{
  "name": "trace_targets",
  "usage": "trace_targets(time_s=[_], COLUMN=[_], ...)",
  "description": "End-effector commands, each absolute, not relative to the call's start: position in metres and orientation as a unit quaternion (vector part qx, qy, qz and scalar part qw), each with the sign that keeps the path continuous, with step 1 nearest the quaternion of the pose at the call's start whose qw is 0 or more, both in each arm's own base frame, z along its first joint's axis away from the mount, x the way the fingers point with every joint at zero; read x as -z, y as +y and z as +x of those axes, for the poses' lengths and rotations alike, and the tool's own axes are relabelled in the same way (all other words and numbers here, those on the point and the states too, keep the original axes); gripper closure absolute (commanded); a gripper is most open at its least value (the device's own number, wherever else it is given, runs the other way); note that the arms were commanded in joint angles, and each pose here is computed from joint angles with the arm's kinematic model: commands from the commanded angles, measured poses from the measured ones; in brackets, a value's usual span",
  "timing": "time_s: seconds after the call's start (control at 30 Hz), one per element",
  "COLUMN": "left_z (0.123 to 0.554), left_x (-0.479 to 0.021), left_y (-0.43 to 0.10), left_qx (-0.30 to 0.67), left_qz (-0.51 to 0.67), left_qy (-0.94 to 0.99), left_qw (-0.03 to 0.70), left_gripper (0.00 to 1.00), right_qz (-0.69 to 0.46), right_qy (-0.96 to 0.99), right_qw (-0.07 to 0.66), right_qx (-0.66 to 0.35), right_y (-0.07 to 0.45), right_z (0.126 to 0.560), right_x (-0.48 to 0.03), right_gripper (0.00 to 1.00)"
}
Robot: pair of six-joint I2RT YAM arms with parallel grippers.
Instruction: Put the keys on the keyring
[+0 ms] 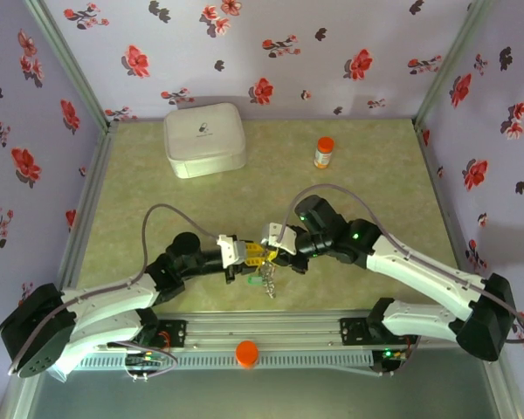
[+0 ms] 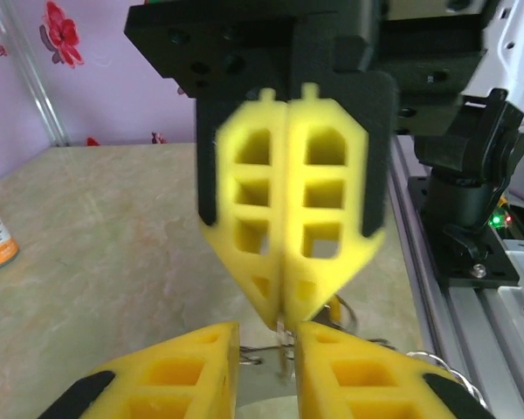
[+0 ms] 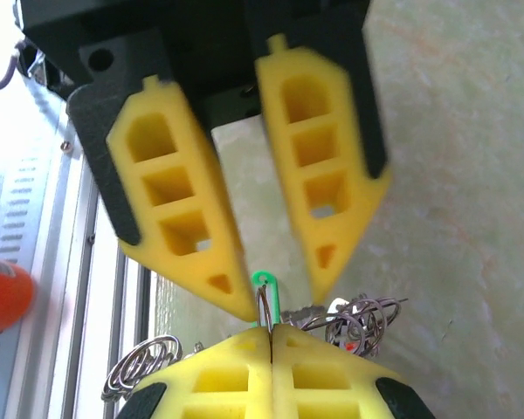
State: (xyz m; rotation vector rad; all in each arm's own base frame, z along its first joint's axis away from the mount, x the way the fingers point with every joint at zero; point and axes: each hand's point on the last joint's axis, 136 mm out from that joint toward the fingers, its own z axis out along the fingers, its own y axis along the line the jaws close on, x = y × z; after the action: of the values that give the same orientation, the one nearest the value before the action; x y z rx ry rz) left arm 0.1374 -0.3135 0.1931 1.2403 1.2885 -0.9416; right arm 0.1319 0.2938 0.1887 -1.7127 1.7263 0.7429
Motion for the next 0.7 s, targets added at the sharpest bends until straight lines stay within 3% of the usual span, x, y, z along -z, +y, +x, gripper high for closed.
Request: trace_targets(time_s=[0.0, 0.67], left_z=[0.141, 0.135], left_x=[-0.191, -0.173], left_y=[-0.315, -0.309], left_qx=[0.367, 0.374], left_qz=[0.541, 0.549], left_qy=[0.547, 0.564], left_qw=[0.523, 0.491], left_gripper=[0.79, 0.71], right_qz=[-0.672, -0.676], right_qy=[0.635, 0.625], right_qw=[0.285, 0.31], right_qx=[-0.251, -0.237], right_y=[0.293, 0.303], right_z=[0.129, 0.133], right_x=[-0.195, -0.197], right_gripper=[1.0, 1.0])
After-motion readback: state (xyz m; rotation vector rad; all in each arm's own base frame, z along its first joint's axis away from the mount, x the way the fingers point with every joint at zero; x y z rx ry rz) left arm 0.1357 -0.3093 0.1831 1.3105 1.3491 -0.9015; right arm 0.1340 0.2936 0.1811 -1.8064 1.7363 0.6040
